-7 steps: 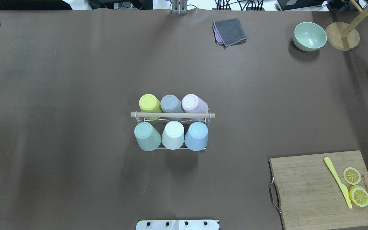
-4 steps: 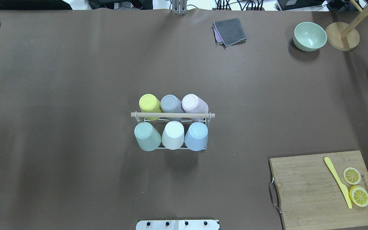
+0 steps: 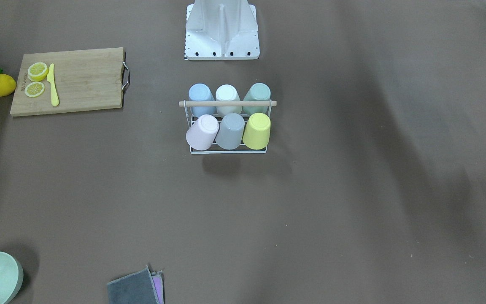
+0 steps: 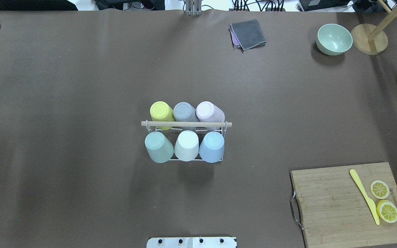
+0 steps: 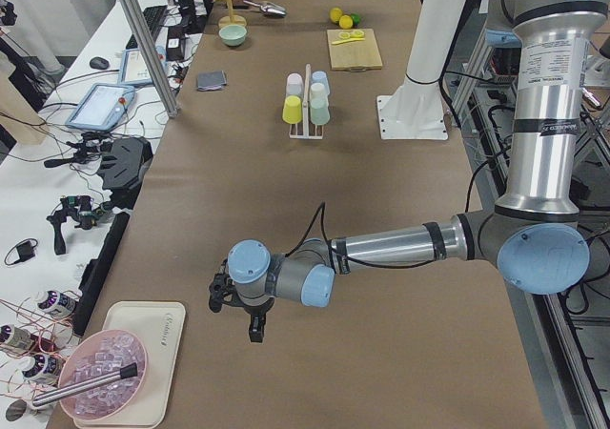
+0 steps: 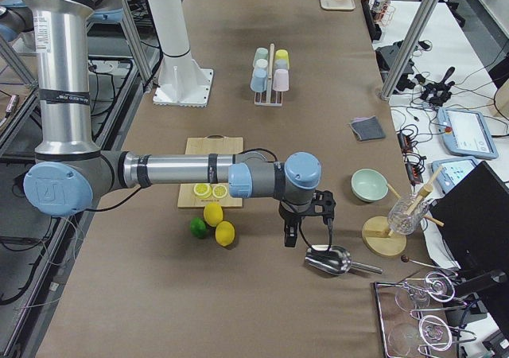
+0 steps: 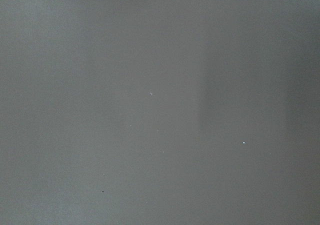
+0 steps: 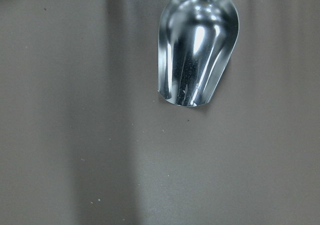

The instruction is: Place cup on cup holder

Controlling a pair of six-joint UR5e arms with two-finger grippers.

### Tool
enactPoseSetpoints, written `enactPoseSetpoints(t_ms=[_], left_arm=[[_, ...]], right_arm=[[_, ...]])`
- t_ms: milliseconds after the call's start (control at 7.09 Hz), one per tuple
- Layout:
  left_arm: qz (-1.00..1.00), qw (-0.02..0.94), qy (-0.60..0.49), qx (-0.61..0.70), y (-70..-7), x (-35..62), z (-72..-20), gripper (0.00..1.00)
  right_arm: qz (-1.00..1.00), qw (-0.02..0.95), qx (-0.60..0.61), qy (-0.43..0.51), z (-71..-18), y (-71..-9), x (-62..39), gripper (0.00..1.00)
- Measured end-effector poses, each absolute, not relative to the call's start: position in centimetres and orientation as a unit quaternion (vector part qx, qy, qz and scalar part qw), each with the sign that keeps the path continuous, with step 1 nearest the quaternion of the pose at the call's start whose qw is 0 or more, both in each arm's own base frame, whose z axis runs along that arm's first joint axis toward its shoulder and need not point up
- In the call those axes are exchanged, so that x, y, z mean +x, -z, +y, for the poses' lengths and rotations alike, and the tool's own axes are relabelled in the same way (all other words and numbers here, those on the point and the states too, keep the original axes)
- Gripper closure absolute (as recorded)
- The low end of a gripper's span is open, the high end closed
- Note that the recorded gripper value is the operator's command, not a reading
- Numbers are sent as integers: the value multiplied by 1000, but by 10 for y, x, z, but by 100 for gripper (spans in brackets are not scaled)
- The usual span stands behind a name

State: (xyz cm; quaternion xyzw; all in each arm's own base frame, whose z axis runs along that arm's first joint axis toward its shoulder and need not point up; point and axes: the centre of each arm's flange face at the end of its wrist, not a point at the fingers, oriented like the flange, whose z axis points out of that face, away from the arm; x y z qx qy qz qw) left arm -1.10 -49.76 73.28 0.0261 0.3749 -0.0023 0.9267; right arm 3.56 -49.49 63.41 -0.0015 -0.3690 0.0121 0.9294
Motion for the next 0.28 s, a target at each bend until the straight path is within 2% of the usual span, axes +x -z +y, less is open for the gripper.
enactPoseSetpoints(t_ms=[282], left_arm=[[377,926,0,35,-736,-11,-495,2]], right_arm=[[-368,930,-1,-12,-495,-634,37,1]])
